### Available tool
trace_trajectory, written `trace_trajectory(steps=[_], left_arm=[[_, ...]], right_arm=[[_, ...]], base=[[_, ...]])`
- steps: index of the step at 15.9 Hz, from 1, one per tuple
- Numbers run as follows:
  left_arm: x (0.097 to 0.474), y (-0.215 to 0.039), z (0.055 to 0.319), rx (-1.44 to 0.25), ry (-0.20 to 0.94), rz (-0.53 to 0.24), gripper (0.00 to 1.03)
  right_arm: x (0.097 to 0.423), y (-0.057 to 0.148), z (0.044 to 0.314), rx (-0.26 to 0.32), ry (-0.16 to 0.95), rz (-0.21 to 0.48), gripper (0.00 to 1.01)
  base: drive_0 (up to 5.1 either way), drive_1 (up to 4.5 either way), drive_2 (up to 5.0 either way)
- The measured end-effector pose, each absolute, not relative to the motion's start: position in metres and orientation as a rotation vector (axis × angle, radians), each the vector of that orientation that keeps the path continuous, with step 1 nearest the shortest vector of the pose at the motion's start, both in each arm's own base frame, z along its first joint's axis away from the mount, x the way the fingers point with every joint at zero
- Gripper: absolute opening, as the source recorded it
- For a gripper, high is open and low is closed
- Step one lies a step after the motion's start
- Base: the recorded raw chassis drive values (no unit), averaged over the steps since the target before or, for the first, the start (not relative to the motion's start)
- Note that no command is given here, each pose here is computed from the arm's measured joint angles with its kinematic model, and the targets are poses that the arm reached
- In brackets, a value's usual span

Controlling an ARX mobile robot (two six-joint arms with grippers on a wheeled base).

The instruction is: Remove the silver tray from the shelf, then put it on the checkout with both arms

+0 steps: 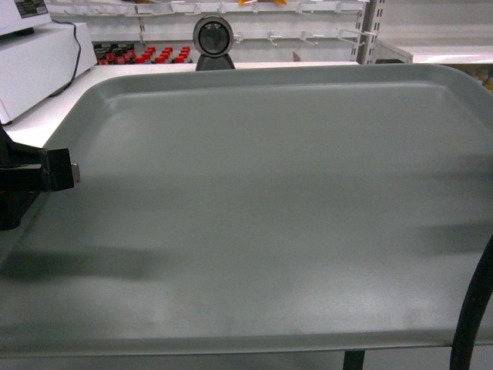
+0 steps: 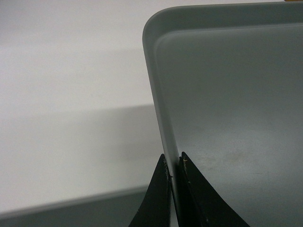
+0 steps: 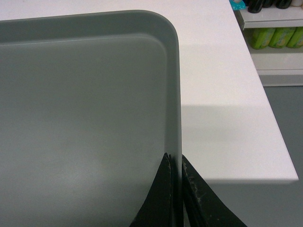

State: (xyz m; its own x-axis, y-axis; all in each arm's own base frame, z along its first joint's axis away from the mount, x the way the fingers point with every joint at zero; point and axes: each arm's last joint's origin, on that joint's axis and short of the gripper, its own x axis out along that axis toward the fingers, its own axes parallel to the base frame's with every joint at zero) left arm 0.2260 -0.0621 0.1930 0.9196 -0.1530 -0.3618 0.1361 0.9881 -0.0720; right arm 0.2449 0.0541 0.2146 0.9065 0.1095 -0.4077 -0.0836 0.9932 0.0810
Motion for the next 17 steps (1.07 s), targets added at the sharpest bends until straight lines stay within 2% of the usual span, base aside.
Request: trace_trajectory(steps=[4, 17], left_arm=[[0.2261, -0.0622, 0.1931, -0.046, 0.375, -0.150, 0.03], [0.2265, -0.0620, 0.1929, -0.046, 0.375, -0.149, 0.03]], right_arm=[[0.2448, 0.0541, 0.2147, 0.062, 0.423, 0.099, 0.03], [0.2455, 0.0543, 0.2139, 0.062, 0.426, 0.099, 0.03]], base=[[-0.1, 4.20, -4.4], [0.0, 0.00, 0.0]])
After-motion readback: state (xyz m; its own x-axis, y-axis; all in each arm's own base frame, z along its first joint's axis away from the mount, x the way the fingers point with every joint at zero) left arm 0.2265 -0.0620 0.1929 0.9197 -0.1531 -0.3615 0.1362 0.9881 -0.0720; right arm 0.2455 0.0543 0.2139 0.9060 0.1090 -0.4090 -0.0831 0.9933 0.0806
